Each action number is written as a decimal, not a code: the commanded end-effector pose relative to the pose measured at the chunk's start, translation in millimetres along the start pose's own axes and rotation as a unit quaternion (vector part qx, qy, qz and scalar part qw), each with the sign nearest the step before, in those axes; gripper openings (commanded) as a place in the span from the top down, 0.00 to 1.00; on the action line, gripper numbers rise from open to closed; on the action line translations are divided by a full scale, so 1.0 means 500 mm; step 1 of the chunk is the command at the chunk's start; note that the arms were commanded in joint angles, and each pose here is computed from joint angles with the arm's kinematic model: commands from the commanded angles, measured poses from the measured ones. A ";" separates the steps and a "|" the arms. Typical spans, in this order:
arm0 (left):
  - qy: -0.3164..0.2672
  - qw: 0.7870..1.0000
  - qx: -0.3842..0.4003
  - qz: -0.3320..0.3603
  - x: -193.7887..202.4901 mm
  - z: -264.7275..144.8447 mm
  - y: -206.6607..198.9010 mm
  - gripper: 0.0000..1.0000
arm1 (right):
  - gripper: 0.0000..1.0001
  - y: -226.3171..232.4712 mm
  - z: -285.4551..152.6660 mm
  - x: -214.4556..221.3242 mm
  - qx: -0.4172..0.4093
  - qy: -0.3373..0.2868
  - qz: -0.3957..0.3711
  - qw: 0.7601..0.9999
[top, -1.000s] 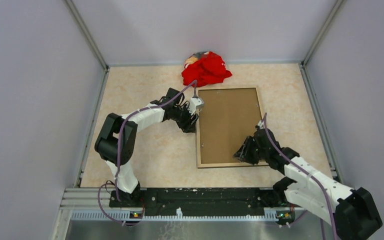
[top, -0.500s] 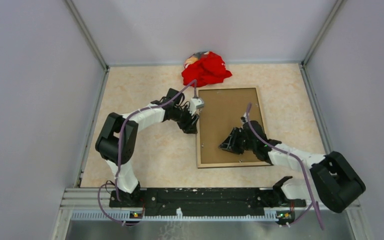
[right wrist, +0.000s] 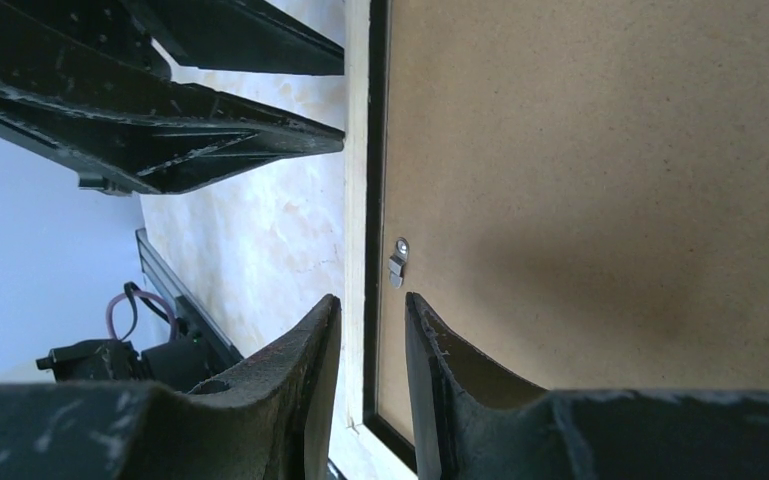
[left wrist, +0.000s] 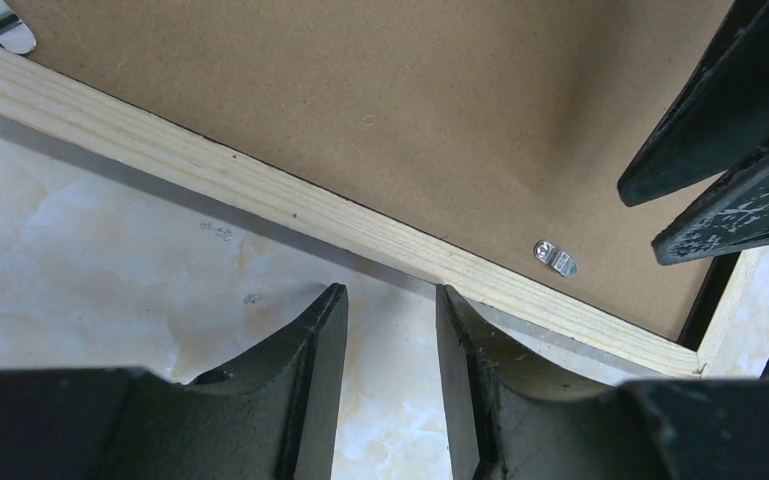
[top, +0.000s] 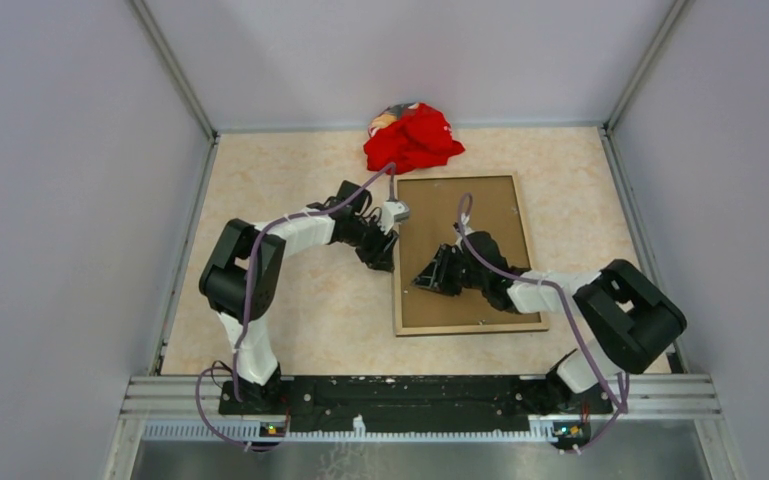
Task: Put the photo into the frame
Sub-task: Install the photo frame at the center of the board, then adjust the photo frame at the center of the board.
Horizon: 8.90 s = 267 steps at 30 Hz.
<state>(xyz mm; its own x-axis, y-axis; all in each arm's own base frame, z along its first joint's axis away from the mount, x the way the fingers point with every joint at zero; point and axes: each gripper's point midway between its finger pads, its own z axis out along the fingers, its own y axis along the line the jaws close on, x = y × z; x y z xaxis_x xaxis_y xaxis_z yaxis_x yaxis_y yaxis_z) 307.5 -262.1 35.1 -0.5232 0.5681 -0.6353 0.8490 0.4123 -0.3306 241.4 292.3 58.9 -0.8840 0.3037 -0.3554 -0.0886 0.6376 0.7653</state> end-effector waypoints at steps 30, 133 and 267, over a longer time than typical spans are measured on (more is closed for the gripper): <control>-0.027 0.999 0.039 -0.027 -0.038 0.014 0.011 0.65 | 0.72 0.015 0.052 0.043 -0.012 0.023 -0.016 1.000; -0.033 0.999 0.032 -0.026 -0.058 0.001 0.018 0.73 | 0.77 0.025 0.088 0.002 -0.012 0.046 -0.070 0.996; 0.065 0.972 0.146 0.170 0.051 0.052 -0.199 0.58 | 0.22 -0.184 0.079 -0.503 0.130 -0.100 0.057 0.985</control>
<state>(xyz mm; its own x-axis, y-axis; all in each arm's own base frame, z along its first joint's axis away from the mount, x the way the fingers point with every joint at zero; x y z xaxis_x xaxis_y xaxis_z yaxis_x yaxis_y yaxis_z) 224.5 -283.6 26.6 -0.2695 0.7514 -0.6023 0.9463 0.0906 -0.3105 526.3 104.0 50.8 -0.6483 0.5604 -0.5154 0.2460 0.7948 0.5547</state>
